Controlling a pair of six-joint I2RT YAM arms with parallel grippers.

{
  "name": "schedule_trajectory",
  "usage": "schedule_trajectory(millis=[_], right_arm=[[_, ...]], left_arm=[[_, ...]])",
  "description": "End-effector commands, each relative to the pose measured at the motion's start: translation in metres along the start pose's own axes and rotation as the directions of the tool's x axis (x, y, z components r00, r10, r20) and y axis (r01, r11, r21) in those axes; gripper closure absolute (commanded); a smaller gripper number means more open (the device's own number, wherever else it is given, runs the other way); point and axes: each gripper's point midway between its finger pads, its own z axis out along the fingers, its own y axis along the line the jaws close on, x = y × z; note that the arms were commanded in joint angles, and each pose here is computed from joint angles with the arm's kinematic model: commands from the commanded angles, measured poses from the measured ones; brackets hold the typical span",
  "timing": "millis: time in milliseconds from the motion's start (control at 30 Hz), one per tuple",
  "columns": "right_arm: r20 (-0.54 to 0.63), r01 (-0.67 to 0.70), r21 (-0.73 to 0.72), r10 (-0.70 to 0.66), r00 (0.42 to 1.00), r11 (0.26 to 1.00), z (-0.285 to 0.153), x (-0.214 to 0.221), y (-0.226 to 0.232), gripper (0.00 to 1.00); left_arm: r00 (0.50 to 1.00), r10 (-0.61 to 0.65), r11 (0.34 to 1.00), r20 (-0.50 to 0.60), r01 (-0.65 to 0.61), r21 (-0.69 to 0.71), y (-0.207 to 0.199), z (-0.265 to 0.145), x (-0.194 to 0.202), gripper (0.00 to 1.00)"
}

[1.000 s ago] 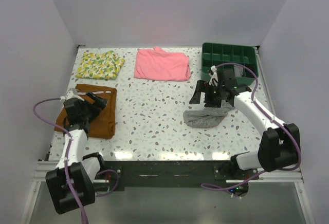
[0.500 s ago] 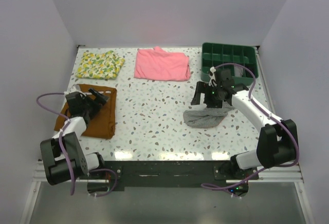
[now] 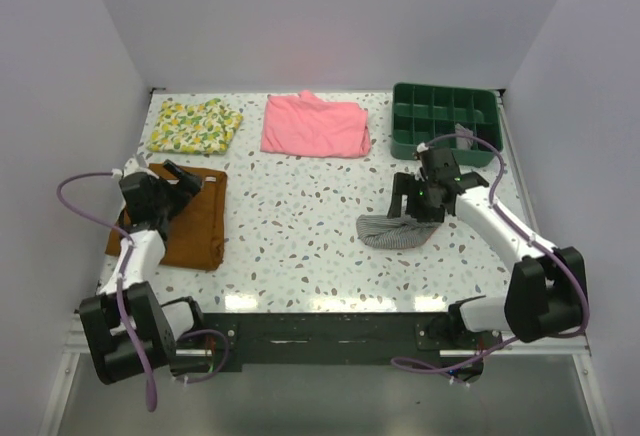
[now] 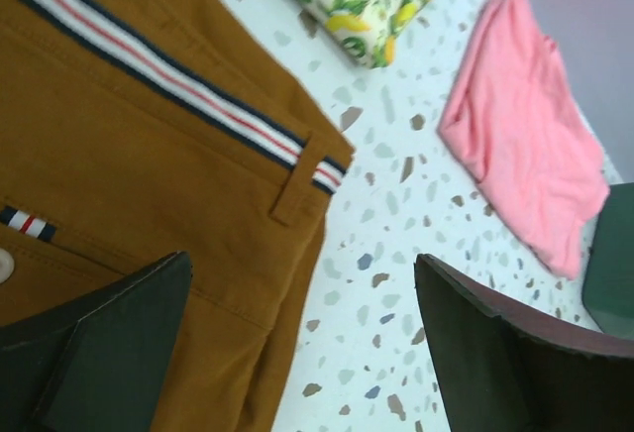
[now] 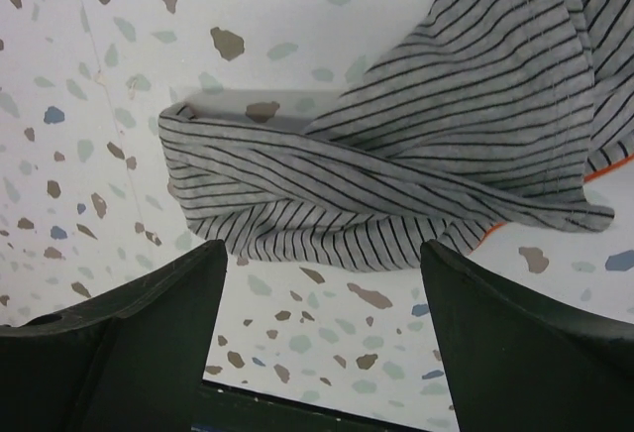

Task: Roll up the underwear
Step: Pick up the underwear from the center of the board.

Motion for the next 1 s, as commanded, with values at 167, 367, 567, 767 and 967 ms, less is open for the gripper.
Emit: schedule_trajectory(millis=[167, 367, 567, 767, 967], right_arm=[[0.015, -0.104, -0.019, 0.105, 0.994, 0.994, -0.012, 0.039, -0.007, 0.18], [0.016, -0.134, -0.009, 0.134, 0.991, 0.991, -0.006, 0.048, -0.012, 0.24], [0.016, -0.138, 0.012, 0.138, 0.99, 0.99, 0.008, 0.047, -0.016, 0.27], [-0.014, -0.133, 0.039, 0.134, 0.991, 0.99, 0.025, 0.042, -0.018, 0.34], [0.014, -0.109, 0.007, 0.109, 0.994, 0.994, 0.022, 0.03, -0.011, 0.79]], left_arm=[[0.994, 0.105, 0.95, 0.017, -0.105, 0.295, -0.112, -0.03, 0.009, 0.0], [0.963, 0.265, 0.911, -0.051, -0.233, 0.341, -0.159, -0.02, 0.054, 0.0], [0.906, 0.405, 0.878, -0.124, -0.347, 0.33, -0.19, -0.018, 0.108, 0.01], [0.844, 0.514, 0.821, -0.153, -0.433, 0.372, -0.215, -0.025, 0.141, 0.0], [0.807, 0.566, 0.785, -0.171, -0.464, 0.409, -0.219, -0.033, 0.172, 0.0]])
